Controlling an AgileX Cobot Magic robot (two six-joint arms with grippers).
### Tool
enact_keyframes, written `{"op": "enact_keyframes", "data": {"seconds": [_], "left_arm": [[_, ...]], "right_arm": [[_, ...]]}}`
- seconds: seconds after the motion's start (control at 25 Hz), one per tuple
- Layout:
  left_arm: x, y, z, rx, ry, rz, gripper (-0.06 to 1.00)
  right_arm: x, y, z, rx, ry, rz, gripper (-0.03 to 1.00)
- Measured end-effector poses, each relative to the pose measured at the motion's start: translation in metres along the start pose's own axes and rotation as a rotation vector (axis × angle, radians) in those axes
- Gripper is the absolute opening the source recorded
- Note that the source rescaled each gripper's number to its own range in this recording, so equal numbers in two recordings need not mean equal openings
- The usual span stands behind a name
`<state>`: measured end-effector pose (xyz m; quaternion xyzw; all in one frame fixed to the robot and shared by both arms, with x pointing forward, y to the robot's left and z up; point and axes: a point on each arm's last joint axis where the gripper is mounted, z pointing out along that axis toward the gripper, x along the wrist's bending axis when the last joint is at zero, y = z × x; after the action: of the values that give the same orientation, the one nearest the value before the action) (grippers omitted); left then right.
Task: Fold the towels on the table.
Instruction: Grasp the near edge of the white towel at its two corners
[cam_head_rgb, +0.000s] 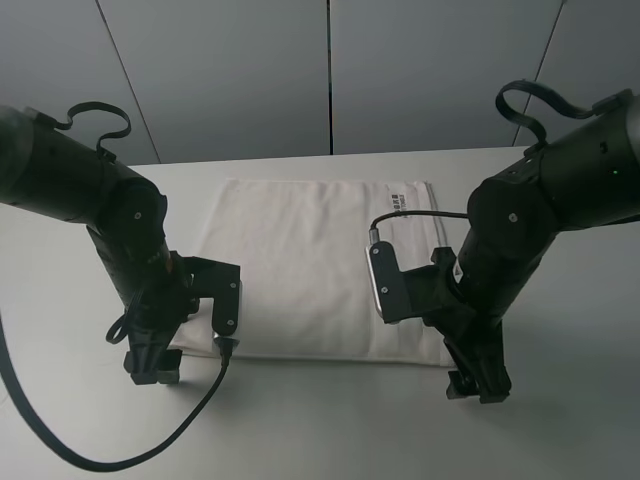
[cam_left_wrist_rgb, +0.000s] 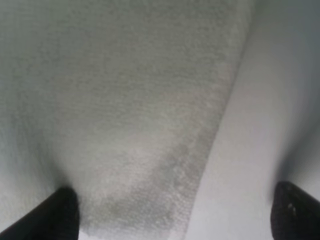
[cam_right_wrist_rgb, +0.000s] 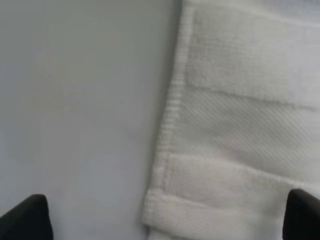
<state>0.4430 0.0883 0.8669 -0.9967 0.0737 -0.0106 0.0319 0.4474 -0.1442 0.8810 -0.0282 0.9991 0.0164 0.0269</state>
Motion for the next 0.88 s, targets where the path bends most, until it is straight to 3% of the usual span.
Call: {"op": "enact_keyframes", "data": {"seconds": [0.6,0.68,0.88], "left_arm": [[0.0,0.0,0.0,-0.004,0.004,0.0,1.0],[0.0,0.0,0.0,-0.005,0.005,0.0,1.0],[0.0,0.0,0.0,-0.005,0.005,-0.014,1.0]], "right_arm": [[0.001,-0.001,0.015,0.024,0.032,0.023,0.99],[0.0,0.0,0.015,0.017,0.022,0.026,0.88],[-0.003,0.002,0.016,-0.009,-0.017,0.021,0.36]]}}
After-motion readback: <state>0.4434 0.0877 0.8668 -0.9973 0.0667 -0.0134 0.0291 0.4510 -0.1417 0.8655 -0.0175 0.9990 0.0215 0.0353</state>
